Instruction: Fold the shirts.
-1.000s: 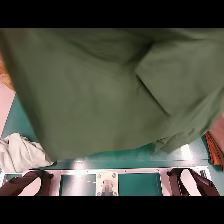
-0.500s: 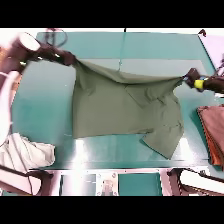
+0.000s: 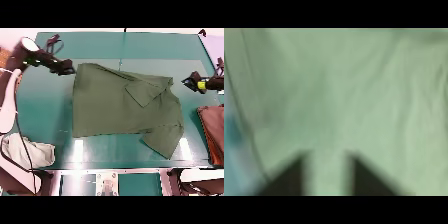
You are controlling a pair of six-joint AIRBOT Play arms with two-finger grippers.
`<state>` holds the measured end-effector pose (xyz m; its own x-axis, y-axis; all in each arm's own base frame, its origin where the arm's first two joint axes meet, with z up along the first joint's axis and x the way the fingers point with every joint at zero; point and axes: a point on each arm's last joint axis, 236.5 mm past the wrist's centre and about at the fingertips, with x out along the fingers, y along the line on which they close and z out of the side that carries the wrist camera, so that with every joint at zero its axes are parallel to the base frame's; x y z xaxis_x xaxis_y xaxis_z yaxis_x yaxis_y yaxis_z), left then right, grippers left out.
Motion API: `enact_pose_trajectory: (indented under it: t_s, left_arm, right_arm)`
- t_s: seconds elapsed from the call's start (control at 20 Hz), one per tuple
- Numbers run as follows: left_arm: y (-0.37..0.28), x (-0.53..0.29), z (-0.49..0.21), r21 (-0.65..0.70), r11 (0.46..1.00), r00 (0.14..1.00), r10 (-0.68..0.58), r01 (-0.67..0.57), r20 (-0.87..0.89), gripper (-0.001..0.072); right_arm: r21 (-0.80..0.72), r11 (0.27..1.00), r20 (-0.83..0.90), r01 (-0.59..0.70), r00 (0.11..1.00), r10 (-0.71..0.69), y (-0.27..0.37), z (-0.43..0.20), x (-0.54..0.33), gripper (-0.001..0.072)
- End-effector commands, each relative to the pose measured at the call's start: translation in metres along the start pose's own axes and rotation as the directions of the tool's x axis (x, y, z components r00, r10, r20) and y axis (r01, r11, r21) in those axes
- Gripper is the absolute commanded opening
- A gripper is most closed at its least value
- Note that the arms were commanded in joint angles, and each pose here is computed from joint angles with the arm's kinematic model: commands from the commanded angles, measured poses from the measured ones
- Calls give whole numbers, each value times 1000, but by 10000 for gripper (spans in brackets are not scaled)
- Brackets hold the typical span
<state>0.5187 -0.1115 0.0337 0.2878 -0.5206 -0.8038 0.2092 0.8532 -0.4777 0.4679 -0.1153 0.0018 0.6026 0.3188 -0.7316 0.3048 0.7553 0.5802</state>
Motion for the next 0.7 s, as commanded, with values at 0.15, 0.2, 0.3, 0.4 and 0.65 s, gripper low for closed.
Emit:
enact_pose_trajectory:
  t_s: [0.15, 0.2, 0.3, 0.4, 0.65]
  left_arm:
    - [-2, -52, -82, -86, 996, 968, -28, 7, -251, 20]
    - [-4, -51, -99, -104, 995, 964, -32, 4, -263, 20]
    - [9, -48, -149, -147, 987, 955, 22, -68, -296, 20]
    - [21, -40, -203, -206, 971, 947, 54, -125, -318, 23]
    - [20, 8, -280, -397, 913, 953, -33, -93, -300, 592]
  right_arm:
    - [63, 998, -126, 24, 992, -16, -32, -59, -47, 16]
    - [69, 997, -133, 41, 991, -31, -38, -70, -51, 16]
    - [80, 993, -114, 91, 990, -81, -52, -84, -61, 16]
    - [106, 987, -68, 121, 991, -114, -64, -88, -71, 16]
    - [124, 985, -53, 123, 992, -117, -68, -89, -74, 15]
